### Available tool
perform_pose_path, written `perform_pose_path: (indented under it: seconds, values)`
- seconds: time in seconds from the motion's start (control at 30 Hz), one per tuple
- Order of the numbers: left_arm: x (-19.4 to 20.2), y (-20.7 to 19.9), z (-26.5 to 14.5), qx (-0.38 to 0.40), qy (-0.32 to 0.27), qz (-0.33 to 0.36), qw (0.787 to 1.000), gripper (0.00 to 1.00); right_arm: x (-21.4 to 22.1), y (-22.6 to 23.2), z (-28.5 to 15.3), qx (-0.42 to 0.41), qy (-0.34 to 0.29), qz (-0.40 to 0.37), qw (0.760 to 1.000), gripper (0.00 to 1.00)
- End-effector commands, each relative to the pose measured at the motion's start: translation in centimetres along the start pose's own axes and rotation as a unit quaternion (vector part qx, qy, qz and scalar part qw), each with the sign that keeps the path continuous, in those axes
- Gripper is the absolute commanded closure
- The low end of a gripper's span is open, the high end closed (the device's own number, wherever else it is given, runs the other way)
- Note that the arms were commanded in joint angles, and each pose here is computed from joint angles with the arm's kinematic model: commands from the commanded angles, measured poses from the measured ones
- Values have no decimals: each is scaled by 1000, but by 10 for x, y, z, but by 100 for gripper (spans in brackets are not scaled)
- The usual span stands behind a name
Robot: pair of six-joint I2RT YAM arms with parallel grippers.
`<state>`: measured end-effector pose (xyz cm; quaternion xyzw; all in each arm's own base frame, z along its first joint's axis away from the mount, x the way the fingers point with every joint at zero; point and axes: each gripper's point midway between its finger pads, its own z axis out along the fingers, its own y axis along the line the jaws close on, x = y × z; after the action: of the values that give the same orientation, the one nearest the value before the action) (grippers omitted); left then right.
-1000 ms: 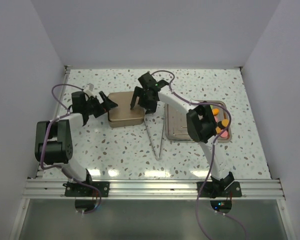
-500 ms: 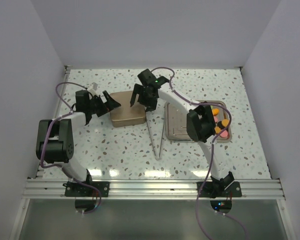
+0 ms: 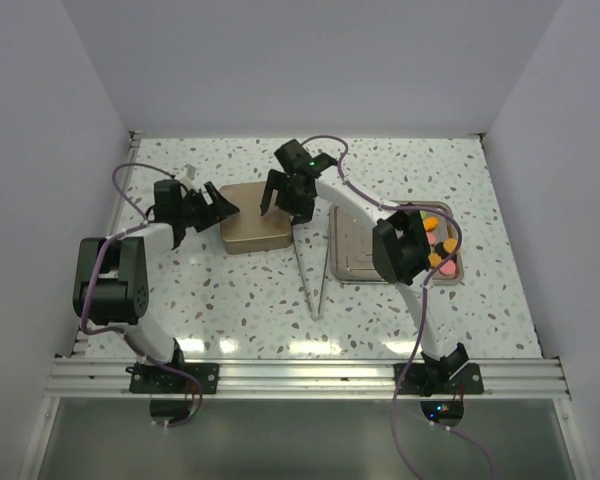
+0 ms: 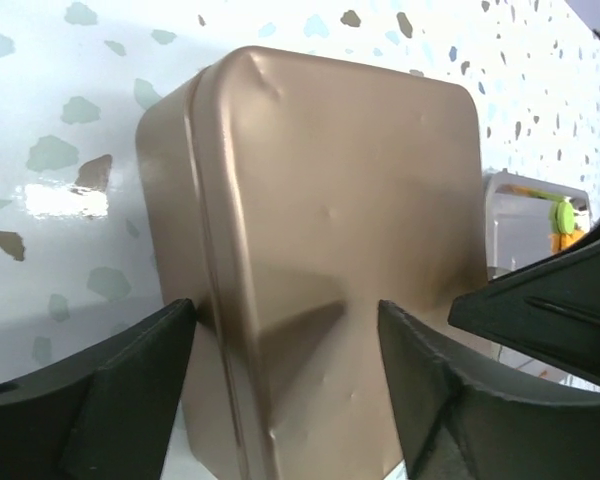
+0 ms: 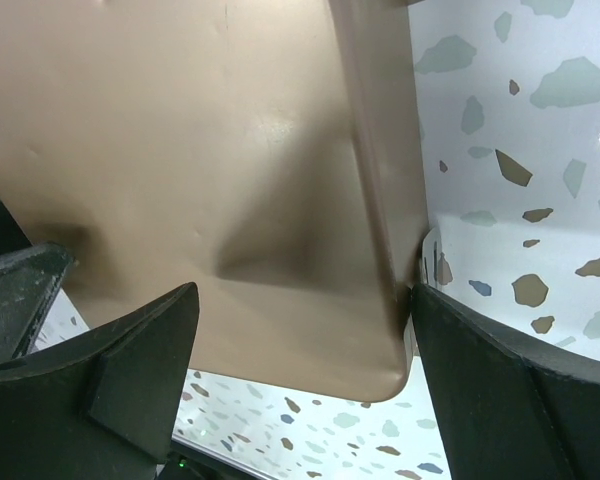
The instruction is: Pack the cookies
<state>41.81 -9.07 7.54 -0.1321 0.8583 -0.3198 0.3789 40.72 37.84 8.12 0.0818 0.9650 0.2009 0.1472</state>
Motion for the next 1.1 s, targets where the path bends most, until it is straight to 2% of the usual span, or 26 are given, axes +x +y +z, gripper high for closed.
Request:
perform_pose_path:
  seconds: [0.0,0.03,0.1,0.13,0.2,0.47,0.87,0.97,1.07]
  values:
    - [-6,-8,-3,7,-12,14,1000,25,10,5,-2,-2,10,-10,1000,10]
    - [0,-5,-3,4,-7,10,1000,39,11,3,-1,0,12,-11,1000,10]
    - [6,1,-3,-3,-3,-3,1000,54,13,1,0,2,14,-11,1000,11]
    - [14,6,-3,-10,3,-9,1000,66,14,0,0,4,16,-11,1000,11]
    - [22,13,-3,-21,8,-19,1000,79,15,-1,-1,6,18,-13,1000,11]
    - [20,15,-5,-34,12,-17,999,80,14,-3,-6,11,14,-18,1000,11]
    - [-21,-6,-25,-36,-30,8,999,82,1,1,-36,6,-18,-18,1000,10]
    - [-27,-11,-32,-34,-40,10,999,80,-3,1,-47,5,-28,-19,999,10]
    - [-32,-13,-39,-37,-49,11,998,73,-8,1,-61,4,-42,-20,999,8]
